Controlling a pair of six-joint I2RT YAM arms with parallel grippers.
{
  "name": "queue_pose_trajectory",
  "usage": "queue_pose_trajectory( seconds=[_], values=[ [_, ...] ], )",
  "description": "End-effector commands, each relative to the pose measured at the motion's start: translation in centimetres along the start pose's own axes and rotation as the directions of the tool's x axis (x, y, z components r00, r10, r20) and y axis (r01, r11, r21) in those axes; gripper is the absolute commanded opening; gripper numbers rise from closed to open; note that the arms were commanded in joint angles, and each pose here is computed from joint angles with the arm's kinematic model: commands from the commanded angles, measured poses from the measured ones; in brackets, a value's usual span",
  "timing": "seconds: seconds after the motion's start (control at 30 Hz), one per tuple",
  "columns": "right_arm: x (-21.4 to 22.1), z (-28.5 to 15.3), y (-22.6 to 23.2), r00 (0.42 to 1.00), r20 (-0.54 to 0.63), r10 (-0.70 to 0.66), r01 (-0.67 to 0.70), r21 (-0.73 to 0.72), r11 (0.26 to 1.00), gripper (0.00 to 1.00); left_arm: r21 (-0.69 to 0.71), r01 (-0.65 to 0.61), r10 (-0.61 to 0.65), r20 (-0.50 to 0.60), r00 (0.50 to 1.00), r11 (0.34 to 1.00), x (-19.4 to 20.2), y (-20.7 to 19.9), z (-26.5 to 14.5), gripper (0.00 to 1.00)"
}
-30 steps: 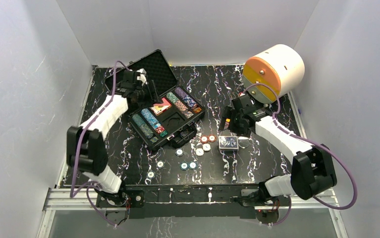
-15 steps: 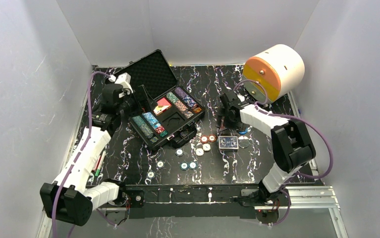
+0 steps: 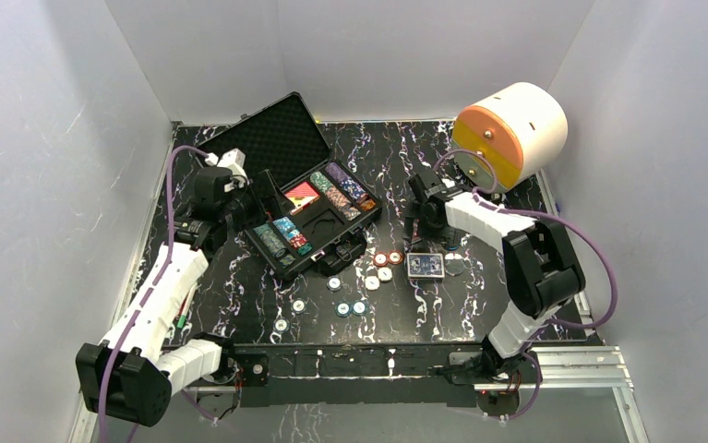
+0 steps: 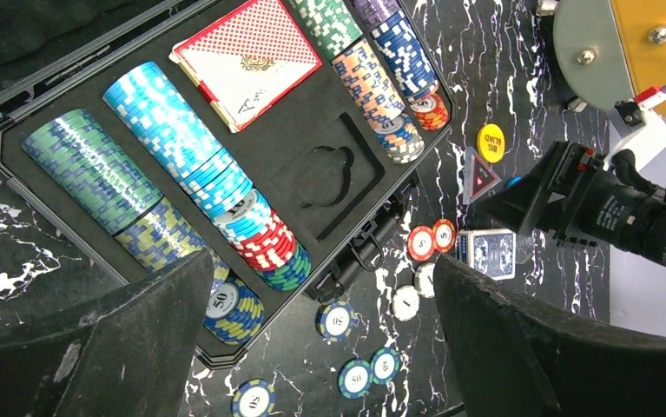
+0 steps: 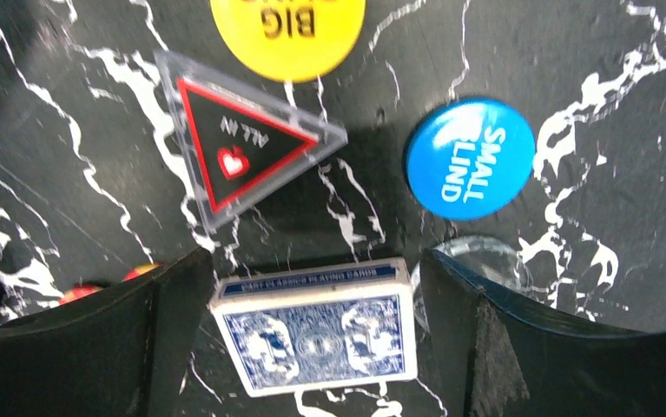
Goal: Pack up texas hold em set
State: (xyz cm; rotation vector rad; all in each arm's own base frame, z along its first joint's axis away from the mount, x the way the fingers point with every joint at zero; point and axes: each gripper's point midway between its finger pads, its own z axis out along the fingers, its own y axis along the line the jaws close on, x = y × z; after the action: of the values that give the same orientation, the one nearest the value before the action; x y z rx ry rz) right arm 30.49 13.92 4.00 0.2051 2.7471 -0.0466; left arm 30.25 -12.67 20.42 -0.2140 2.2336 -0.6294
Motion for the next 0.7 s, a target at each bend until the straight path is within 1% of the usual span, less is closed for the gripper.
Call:
queue_pose_trajectory(
  seconds=[0.0,0.07,0.13,0.2,0.3,0.37,0.5,0.6,0.67],
  values=[
    [1.1,-1.9,-0.4,0.999,0.001,0.040,-0.040,-0.039,0.998,0.97,0.046,0.007,-0.008,0.016,1.000,0.999,-0.3,-1.0,-0.4,0.97],
    [1.4,-1.9,-0.7,0.997,0.003,0.077,-0.077,-0.024,0.997,0.95,0.049,0.012,-0.013,0.014,1.000,0.999,-0.3,-1.0,-0.3,0.97],
    [1.6,-1.7,-2.0,0.989,0.023,0.144,-0.145,0.046,0.988,0.94,0.052,0.012,-0.013,0.015,1.000,0.999,-0.4,-1.1,-0.3,0.97],
    [2.0,-1.5,-3.1,0.974,0.042,0.223,-0.226,0.111,0.968,0.95,0.052,0.017,-0.018,0.012,1.000,0.999,-0.3,-1.1,-0.3,0.97],
    [2.4,-1.2,-3.4,0.938,0.059,0.343,-0.347,0.139,0.927,0.95,0.049,0.019,-0.019,0.008,1.000,0.999,-0.1,-1.0,-0.3,0.97],
    [2.7,-1.3,-3.8,0.891,0.075,0.449,-0.455,0.183,0.872,0.96,0.046,0.019,-0.019,0.007,1.000,0.999,-0.1,-1.0,-0.3,0.97],
    [4.2,-1.6,-4.5,0.791,0.087,0.606,-0.606,0.251,0.755,0.98,0.043,0.019,-0.020,0.008,1.000,0.999,0.0,-0.9,-0.3,0.98],
    [5.5,-1.5,-4.4,0.708,0.079,0.702,-0.695,0.255,0.672,0.98,0.041,0.020,-0.021,0.008,1.000,0.999,-0.1,-0.9,-0.3,0.98],
    [6.0,-1.2,-3.7,0.662,0.052,0.747,-0.736,0.233,0.636,0.98,0.038,0.021,-0.021,0.007,1.000,0.999,-0.1,-0.9,-0.2,0.98]
  ],
)
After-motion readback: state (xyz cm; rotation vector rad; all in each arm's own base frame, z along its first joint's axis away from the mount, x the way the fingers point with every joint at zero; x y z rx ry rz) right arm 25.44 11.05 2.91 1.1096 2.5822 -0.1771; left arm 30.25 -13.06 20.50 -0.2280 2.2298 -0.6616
